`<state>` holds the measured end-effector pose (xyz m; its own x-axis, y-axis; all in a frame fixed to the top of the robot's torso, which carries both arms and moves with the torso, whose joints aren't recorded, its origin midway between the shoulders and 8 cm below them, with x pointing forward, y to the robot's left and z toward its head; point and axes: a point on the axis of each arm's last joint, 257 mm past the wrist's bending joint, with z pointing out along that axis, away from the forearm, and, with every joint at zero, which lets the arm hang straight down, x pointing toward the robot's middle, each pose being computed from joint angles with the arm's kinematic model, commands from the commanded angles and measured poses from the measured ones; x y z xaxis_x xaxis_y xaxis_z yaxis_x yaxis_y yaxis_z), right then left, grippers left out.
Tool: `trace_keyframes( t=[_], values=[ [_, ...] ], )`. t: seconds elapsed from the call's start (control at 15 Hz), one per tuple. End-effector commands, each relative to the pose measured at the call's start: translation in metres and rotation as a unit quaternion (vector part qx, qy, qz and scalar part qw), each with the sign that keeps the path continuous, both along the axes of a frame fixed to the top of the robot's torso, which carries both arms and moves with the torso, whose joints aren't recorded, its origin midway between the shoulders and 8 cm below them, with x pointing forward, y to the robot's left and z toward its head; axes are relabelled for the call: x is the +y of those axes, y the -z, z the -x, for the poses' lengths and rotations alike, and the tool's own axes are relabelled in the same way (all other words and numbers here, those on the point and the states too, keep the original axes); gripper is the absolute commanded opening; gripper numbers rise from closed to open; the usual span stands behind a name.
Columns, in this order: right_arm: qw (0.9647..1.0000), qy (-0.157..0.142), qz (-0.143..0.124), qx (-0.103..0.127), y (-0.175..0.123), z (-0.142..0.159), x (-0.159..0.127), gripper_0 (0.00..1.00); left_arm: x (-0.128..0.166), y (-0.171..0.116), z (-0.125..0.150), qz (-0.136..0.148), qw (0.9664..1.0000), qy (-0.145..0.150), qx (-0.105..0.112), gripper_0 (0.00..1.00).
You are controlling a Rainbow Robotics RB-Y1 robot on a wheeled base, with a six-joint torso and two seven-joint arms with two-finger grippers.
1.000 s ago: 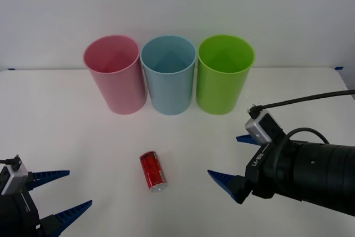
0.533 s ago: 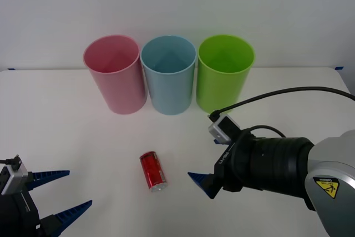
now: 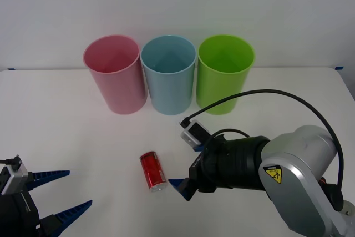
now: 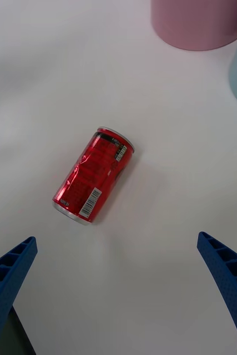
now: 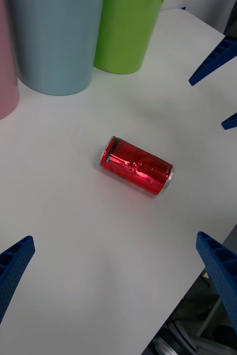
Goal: Put cans in the blue bin and PET bottles in the pink bin and trash in the green bin.
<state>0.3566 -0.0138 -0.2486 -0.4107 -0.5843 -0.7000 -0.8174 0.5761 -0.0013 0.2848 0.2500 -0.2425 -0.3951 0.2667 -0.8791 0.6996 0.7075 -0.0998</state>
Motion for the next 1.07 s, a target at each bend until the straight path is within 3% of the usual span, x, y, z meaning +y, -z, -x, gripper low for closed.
trace_keyframes(
  t=[0.07, 0.4, 1.07],
  values=[
    [0.9999, -0.002, -0.007, 0.009, 0.015, -0.002, 0.018, 1.0, 0.0, 0.0, 0.0, 0.0, 1.0, 0.0, 0.0, 1.0],
    [0.9997, 0.001, -0.023, 0.01, 0.034, -0.011, 0.049, 1.0, 0.0, 0.0, 0.0, 0.0, 1.0, 0.0, 0.0, 1.0],
    [0.9999, 0.006, -0.013, -0.004, 0.071, -0.018, 0.073, 1.0, 0.0, 0.0, 0.0, 0.0, 1.0, 0.0, 0.0, 1.0]
  ],
)
